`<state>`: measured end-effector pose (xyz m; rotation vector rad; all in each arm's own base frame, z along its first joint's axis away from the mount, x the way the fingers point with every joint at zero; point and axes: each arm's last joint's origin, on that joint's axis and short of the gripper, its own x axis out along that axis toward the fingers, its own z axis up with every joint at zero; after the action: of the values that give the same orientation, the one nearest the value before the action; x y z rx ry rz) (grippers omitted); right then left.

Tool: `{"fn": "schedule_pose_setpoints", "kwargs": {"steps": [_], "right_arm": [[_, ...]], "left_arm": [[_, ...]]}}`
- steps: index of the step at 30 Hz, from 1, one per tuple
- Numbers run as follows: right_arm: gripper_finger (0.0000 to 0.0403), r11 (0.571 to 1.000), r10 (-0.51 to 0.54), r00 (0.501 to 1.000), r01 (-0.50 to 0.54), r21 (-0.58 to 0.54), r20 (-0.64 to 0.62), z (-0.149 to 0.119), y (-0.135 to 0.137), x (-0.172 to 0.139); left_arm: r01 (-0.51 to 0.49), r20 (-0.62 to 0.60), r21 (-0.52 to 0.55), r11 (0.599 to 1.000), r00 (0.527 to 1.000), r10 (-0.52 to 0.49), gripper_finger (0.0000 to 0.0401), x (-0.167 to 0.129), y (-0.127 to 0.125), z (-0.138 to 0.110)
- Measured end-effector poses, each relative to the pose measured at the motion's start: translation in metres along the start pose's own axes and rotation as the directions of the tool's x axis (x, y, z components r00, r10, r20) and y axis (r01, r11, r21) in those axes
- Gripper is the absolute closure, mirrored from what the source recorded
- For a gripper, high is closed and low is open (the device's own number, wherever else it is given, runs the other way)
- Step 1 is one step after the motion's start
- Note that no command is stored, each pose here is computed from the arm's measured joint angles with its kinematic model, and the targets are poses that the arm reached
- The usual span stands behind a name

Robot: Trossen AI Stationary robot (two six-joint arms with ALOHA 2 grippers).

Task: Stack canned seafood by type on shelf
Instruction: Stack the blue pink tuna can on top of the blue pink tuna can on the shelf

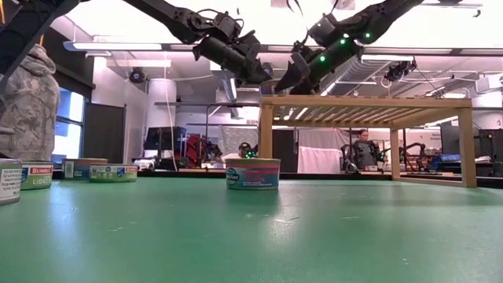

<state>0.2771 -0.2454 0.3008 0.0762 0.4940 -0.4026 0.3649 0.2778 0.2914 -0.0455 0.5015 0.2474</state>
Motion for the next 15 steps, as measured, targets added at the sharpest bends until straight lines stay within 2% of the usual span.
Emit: {"fn": "schedule_pose_setpoints", "kwargs": {"steps": [4,9,15], "right_arm": [[0.0009,1.000,0.003,1.000,-0.003,0.008,-0.028,-0.0034,-0.0002,0.0012],[0.0009,0.998,0.006,0.999,-0.008,-0.066,-0.031,-0.0038,0.0003,0.0015],[0.0009,0.998,-0.014,0.998,0.010,-0.065,-0.065,-0.0037,0.0022,-0.0075]], "left_arm": [[-0.010,0.001,0.001,1.000,1.000,0.010,0.0401,-0.0001,0.0010,0.0000],[-0.006,0.003,0.001,1.000,1.000,0.006,0.0401,-0.0001,0.0008,0.0002],[-0.003,0.004,0.001,1.000,1.000,0.003,0.0401,0.0000,0.0005,0.0003]]}}
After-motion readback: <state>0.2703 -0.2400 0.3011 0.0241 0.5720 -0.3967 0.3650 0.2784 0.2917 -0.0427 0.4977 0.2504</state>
